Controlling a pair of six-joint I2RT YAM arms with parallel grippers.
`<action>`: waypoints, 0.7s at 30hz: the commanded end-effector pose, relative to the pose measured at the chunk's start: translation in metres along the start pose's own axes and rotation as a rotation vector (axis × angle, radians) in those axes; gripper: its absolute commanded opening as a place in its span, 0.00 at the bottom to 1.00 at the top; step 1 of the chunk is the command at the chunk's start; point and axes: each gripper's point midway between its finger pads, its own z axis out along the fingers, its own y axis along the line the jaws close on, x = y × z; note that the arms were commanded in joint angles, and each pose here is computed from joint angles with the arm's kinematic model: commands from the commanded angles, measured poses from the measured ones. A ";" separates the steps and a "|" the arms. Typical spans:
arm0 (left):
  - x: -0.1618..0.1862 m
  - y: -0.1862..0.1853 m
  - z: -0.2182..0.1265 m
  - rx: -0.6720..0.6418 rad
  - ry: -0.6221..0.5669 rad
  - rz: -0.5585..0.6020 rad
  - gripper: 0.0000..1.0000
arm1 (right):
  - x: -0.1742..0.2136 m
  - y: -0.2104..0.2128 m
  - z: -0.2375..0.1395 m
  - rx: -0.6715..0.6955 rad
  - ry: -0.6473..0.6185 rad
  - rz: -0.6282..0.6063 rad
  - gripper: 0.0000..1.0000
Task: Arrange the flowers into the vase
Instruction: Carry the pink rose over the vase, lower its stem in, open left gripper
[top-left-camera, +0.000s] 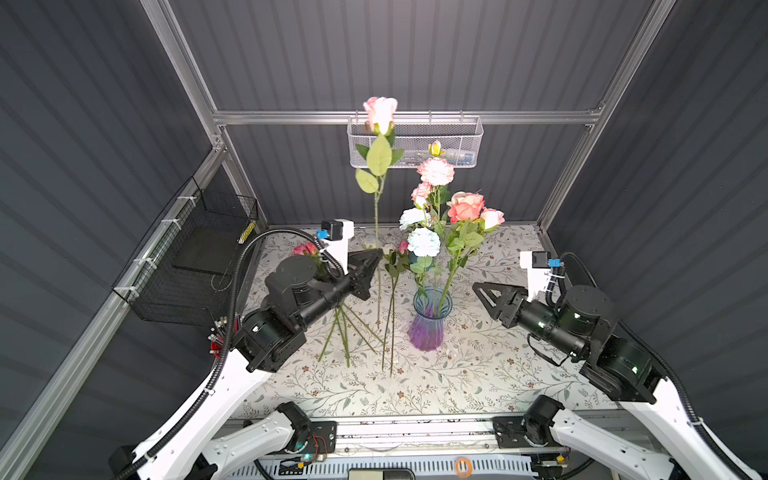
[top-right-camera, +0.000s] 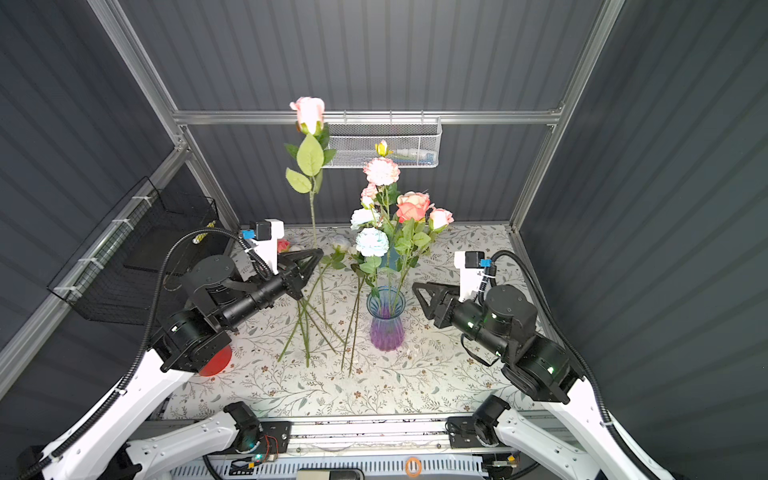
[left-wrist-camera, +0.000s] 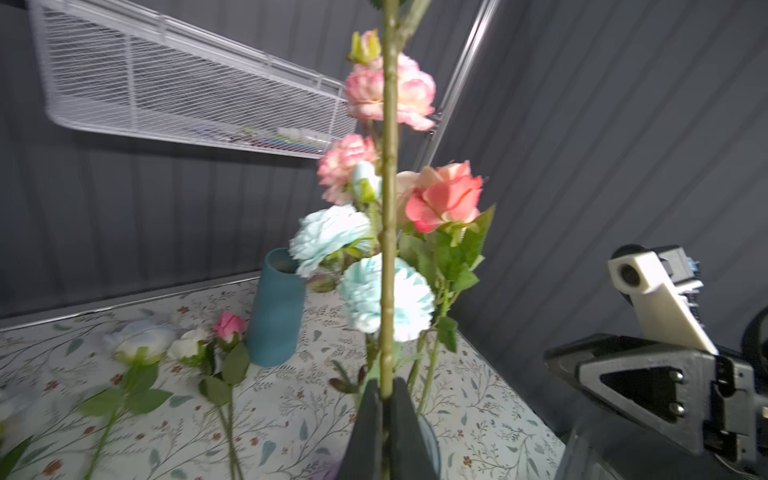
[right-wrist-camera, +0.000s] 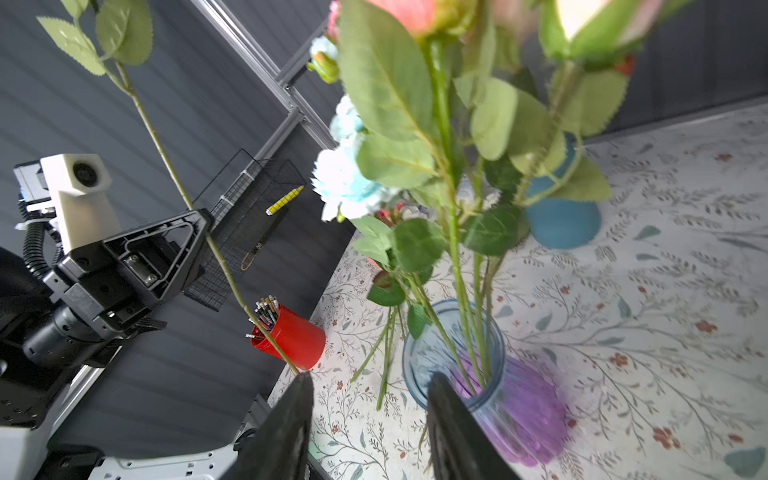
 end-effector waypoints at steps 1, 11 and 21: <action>-0.021 -0.042 0.010 0.082 -0.066 0.091 0.00 | 0.002 -0.007 0.006 0.043 0.002 -0.058 0.47; -0.029 -0.070 0.060 0.129 -0.302 0.157 0.00 | 0.007 -0.027 -0.005 0.107 -0.037 -0.038 0.48; 0.019 -0.040 0.104 -0.011 -0.286 0.178 0.00 | 0.015 -0.040 -0.013 0.148 -0.037 -0.056 0.49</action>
